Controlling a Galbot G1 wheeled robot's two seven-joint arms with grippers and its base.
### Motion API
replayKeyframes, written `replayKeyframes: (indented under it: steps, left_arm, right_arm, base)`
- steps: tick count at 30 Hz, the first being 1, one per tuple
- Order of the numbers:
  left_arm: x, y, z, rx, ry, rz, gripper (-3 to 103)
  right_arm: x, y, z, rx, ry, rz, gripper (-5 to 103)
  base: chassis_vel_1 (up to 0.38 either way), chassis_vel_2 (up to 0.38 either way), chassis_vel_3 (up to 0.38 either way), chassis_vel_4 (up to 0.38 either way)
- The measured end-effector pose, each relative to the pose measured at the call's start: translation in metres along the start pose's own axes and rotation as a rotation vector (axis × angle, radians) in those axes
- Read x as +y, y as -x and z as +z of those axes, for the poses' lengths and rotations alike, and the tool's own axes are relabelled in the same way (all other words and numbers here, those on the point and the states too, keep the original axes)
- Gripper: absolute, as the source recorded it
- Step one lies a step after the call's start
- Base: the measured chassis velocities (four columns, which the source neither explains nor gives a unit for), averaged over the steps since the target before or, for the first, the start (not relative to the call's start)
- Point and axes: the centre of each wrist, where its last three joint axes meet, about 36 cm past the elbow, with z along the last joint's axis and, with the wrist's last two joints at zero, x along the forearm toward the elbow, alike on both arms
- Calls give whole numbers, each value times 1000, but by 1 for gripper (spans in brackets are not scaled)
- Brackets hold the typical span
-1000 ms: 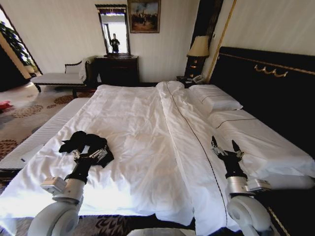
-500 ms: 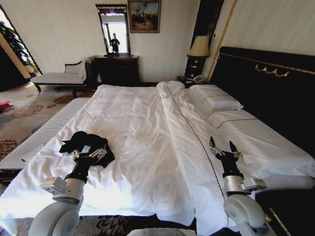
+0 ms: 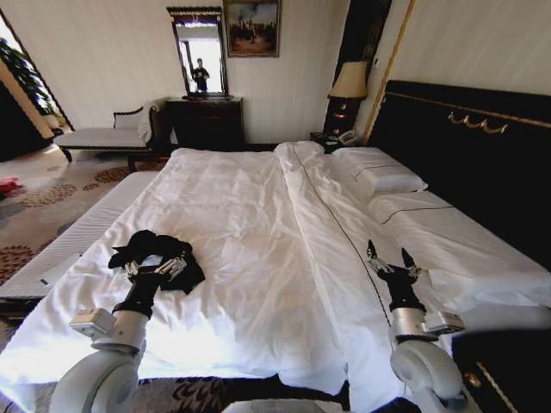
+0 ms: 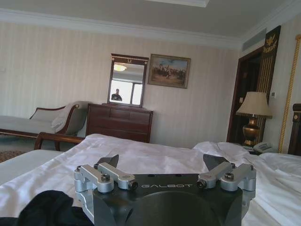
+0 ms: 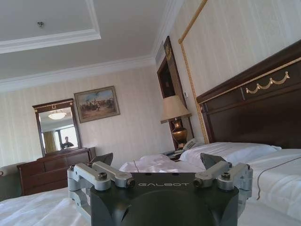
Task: Fold the clothes on the bed.
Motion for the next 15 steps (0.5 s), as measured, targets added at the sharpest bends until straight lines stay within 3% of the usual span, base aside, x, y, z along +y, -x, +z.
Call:
replayKeyframes:
  steps: [15]
  left_arm:
    - [1,-3,2,15,5,-5,100]
  right_arm:
    - [-1,0,0,-3,1,3,100]
  base:
    - [248,243,-237,-231]
